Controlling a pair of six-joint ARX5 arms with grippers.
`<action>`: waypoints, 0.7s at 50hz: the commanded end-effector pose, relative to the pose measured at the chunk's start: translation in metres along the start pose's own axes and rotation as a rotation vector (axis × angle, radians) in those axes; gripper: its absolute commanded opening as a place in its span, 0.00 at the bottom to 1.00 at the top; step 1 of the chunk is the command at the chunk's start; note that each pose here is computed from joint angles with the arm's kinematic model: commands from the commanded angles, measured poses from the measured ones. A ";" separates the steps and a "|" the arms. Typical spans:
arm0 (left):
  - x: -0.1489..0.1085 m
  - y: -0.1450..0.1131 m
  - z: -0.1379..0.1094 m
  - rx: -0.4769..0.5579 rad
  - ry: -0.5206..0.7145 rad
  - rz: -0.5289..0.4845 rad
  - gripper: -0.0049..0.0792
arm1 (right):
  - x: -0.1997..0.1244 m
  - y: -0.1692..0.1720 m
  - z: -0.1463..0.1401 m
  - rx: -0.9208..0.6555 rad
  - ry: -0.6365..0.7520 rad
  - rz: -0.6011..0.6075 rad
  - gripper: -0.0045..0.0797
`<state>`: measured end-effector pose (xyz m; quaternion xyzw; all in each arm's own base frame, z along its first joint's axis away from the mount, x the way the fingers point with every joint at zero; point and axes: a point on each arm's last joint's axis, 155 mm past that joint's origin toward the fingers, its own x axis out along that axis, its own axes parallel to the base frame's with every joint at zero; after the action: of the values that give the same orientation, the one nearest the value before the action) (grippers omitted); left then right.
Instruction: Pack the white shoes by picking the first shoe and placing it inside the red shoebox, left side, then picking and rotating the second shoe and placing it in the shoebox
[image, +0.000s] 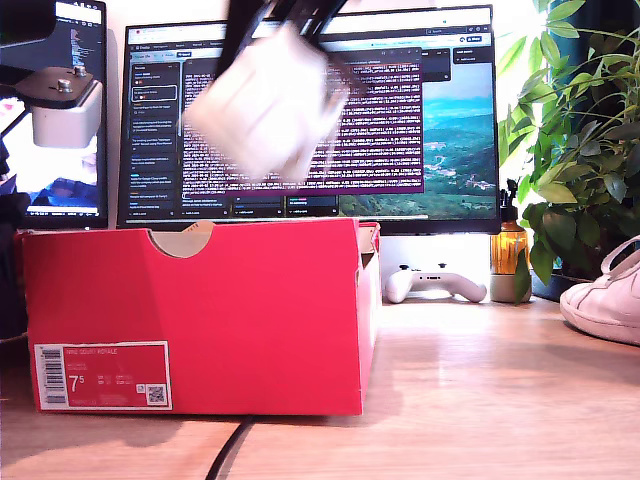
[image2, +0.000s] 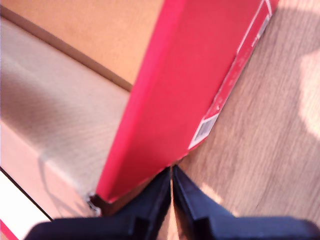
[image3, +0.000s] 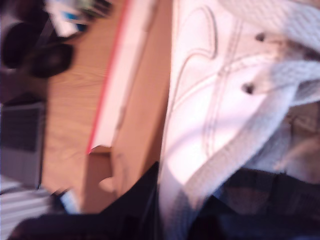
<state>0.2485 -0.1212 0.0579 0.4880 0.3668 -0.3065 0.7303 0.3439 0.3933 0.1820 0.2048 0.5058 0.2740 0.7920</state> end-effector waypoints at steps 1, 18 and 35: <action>0.000 0.003 0.004 -0.002 -0.008 0.006 0.04 | -0.012 0.023 0.014 0.010 -0.059 0.059 0.04; 0.000 0.004 0.004 -0.003 -0.009 0.010 0.04 | 0.024 0.019 0.008 0.085 -0.081 0.026 0.04; 0.000 0.004 0.004 -0.003 -0.008 0.011 0.04 | 0.057 -0.001 -0.004 0.099 -0.049 -0.026 0.04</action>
<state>0.2499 -0.1216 0.0588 0.4881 0.3644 -0.3048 0.7322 0.3530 0.4222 0.1237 0.2333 0.5244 0.2209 0.7885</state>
